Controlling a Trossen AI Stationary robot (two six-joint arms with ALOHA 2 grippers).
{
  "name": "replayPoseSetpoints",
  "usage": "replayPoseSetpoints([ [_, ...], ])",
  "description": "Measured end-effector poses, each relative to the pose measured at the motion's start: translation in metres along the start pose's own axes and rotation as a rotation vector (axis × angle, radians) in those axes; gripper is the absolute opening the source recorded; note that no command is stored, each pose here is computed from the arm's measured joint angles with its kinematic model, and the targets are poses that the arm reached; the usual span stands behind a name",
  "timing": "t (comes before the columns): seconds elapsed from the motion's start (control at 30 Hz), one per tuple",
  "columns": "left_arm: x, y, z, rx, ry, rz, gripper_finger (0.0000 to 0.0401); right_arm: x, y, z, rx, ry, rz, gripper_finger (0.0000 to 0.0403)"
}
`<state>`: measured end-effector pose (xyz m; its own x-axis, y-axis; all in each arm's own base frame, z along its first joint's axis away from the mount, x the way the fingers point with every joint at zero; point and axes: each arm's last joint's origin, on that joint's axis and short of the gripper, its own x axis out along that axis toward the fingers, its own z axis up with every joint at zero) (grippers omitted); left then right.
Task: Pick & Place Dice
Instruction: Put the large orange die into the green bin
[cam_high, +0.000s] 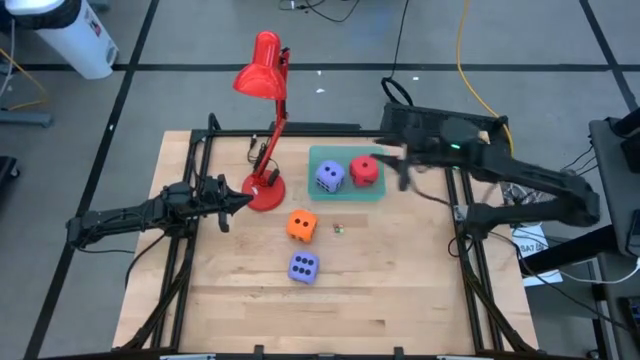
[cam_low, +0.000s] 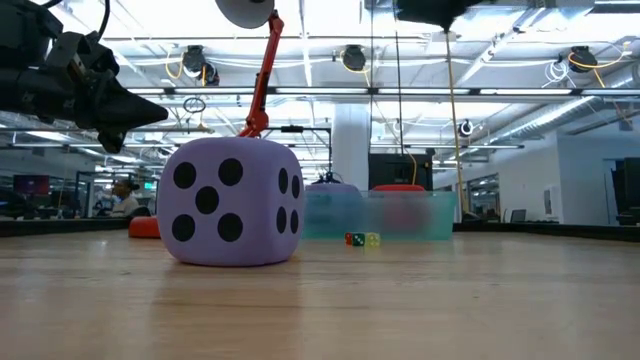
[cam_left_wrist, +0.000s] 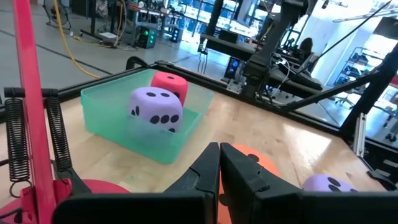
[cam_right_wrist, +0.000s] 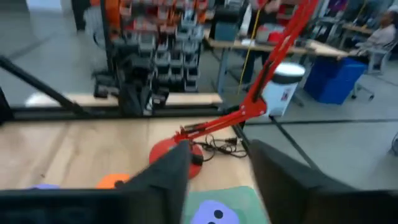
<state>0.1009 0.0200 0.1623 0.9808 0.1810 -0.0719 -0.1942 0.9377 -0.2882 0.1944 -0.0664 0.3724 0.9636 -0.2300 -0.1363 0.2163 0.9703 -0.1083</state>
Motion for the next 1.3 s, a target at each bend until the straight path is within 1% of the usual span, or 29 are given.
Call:
replayPoseSetpoints([
  [0.07, 0.000, 0.000, 0.000, 0.002, 0.000, 0.000, 0.0021, -0.020, 0.004, -0.009, 0.017, -0.041, -0.002, 0.0090],
  [0.13, 0.000, 0.000, 0.000, 0.002, 0.000, 0.000, 0.0021, -0.033, 0.010, -0.025, 0.025, -0.060, 0.009, 0.0035],
  [0.17, 0.000, 0.000, 0.000, 0.001, 0.000, 0.000, 0.0021, -0.037, 0.012, -0.036, 0.024, -0.072, 0.012, 0.0018],
  [0.2, 0.000, 0.000, 0.000, -0.002, 0.000, 0.000, 0.0021, -0.041, 0.014, -0.045, 0.024, -0.092, 0.016, 0.0010],
  [0.27, 0.000, 0.000, 0.000, 0.003, 0.004, 0.001, 0.0021, -0.046, 0.017, -0.064, 0.059, -0.116, 0.013, 0.0015],
  [0.33, 0.001, 0.000, -0.001, 0.026, 0.008, 0.003, 0.0021, -0.052, 0.018, -0.078, 0.068, -0.123, 0.002, 0.0017],
  [0.47, 0.001, 0.001, -0.002, 0.071, 0.019, 0.006, 0.0021, -0.061, 0.022, -0.103, 0.088, -0.134, 0.001, 0.0003],
  [0.53, 0.001, 0.001, -0.002, 0.073, 0.018, 0.015, 0.0021, -0.062, 0.023, -0.114, 0.121, -0.147, 0.003, 0.0003],
  [0.6, 0.001, 0.001, -0.001, 0.063, 0.012, 0.038, 0.0021, -0.061, 0.025, -0.129, 0.165, -0.157, 0.008, 0.0002],
  [0.67, 0.001, 0.003, -0.001, 0.054, -0.004, 0.097, 0.0021, -0.060, 0.027, -0.144, 0.195, -0.171, 0.015, 0.0001],
  [0.73, 0.002, 0.004, -0.001, 0.052, -0.010, 0.132, 0.0021, -0.058, 0.029, -0.160, 0.216, -0.175, 0.019, 0.0001],
  [0.8, 0.003, 0.004, 0.000, 0.060, -0.021, 0.143, 0.0021, -0.057, 0.031, -0.172, 0.223, -0.174, 0.020, 0.0001],
  [0.87, 0.006, 0.004, 0.002, 0.064, -0.021, 0.146, 0.0021, -0.057, 0.031, -0.177, 0.199, -0.170, 0.009, 0.0001],
  [1.0, 0.010, -0.003, 0.027, 0.127, -0.065, 0.167, 0.0021, -0.057, 0.029, -0.178, 0.186, -0.166, -0.002, 0.0001],
  [1.07, 0.016, -0.008, 0.041, 0.142, -0.051, 0.178, 0.0021, -0.057, 0.029, -0.178, 0.189, -0.163, -0.001, 0.0001],
  [1.13, 0.025, -0.016, 0.059, 0.156, -0.021, 0.163, 0.0021, -0.057, 0.029, -0.178, 0.183, -0.163, -0.001, 0.0004],
  [1.2, 0.036, -0.024, 0.075, 0.165, 0.059, 0.177, 0.0021, -0.057, 0.029, -0.178, 0.172, -0.163, -0.002, 0.0007],
  [1.3, 0.060, -0.034, 0.091, 0.192, 0.225, 0.265, 0.0021, -0.057, 0.029, -0.178, 0.171, -0.163, -0.001, 0.0009],
])
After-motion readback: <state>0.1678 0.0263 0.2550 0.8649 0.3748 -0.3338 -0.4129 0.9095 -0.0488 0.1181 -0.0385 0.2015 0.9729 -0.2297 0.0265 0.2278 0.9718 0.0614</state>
